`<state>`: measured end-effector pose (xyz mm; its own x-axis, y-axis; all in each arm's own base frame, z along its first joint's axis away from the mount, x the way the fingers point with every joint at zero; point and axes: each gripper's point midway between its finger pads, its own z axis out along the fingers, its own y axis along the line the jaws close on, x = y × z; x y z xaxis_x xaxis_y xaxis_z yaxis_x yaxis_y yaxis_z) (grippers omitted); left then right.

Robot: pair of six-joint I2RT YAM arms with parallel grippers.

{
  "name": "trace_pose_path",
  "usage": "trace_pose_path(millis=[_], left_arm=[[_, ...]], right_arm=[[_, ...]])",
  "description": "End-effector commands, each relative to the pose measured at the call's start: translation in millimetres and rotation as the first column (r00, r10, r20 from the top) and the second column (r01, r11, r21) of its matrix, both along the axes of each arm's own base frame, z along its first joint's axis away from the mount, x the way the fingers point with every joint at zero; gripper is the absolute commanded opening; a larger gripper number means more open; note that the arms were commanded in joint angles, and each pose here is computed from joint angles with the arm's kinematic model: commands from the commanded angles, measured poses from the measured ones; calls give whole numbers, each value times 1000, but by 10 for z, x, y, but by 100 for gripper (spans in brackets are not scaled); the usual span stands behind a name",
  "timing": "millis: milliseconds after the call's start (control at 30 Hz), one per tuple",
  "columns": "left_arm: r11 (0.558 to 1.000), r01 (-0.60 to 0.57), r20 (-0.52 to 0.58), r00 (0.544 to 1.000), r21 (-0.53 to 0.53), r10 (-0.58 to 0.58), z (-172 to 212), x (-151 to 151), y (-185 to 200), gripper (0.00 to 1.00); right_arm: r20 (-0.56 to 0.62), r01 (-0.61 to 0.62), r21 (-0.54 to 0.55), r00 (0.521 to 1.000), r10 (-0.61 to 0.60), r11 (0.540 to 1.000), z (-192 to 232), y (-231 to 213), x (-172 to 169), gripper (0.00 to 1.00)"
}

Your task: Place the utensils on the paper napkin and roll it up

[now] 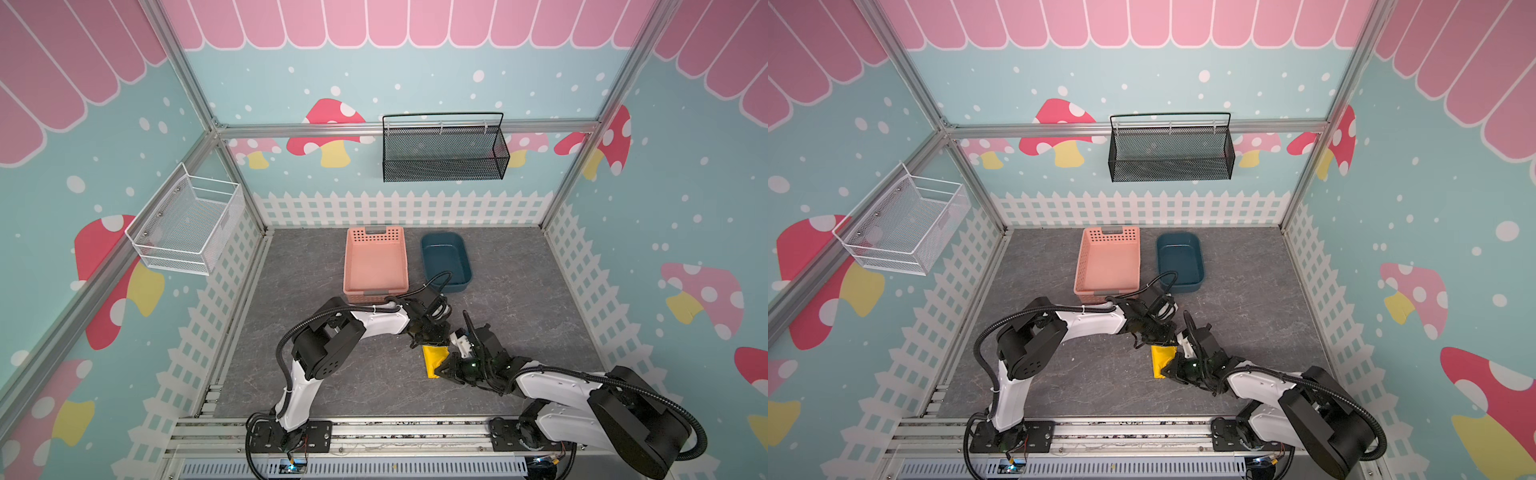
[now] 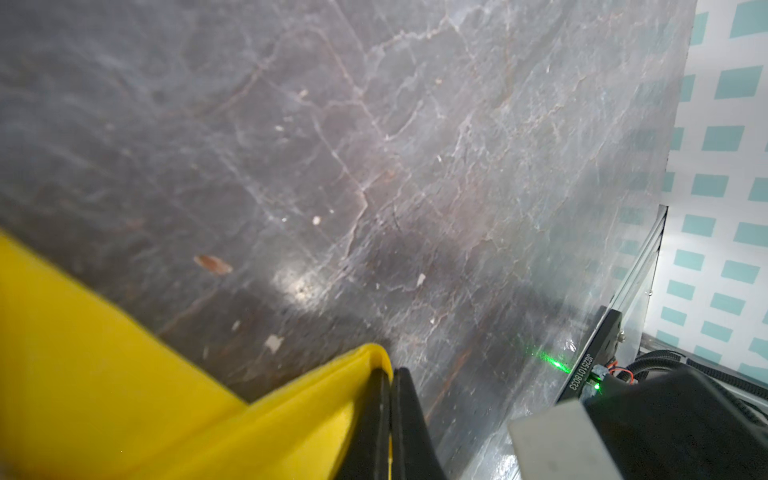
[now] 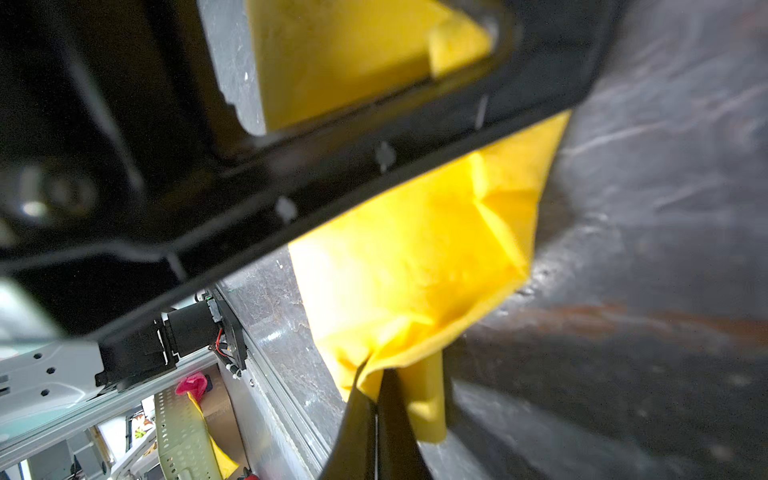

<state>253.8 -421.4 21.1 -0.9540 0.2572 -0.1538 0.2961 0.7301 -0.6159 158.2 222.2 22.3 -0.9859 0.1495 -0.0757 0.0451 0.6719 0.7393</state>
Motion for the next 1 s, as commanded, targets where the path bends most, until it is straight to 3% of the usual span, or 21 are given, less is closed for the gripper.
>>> trace_pose_path(millis=[0, 267, 767, 867, 967], left_arm=[[986, 7, -27, 1000, 167, -2, -507, -131, 301, 0], [981, 17, -20, 1000, 192, -14, -587, -172, 338, 0], [977, 6, -10, 1000, 212, -4, -616, -169, 379, 0], [980, 2, 8, 1000, 201, -4, -536, -135, 354, 0], [987, -8, 47, 999, 158, 1, -307, -52, 282, 6]], right_arm=[[-44, 17, -103, 999, -21, 995, -81, -148, -64, 0], [-11, 45, -123, 999, -47, 991, 104, -193, -6, 0], [-75, 52, -243, 995, -73, 969, -188, -455, -208, 0], [-89, 42, -242, 994, -65, 969, -238, -470, -262, 0], [-98, 33, -236, 994, -58, 971, -265, -468, -289, 0]])
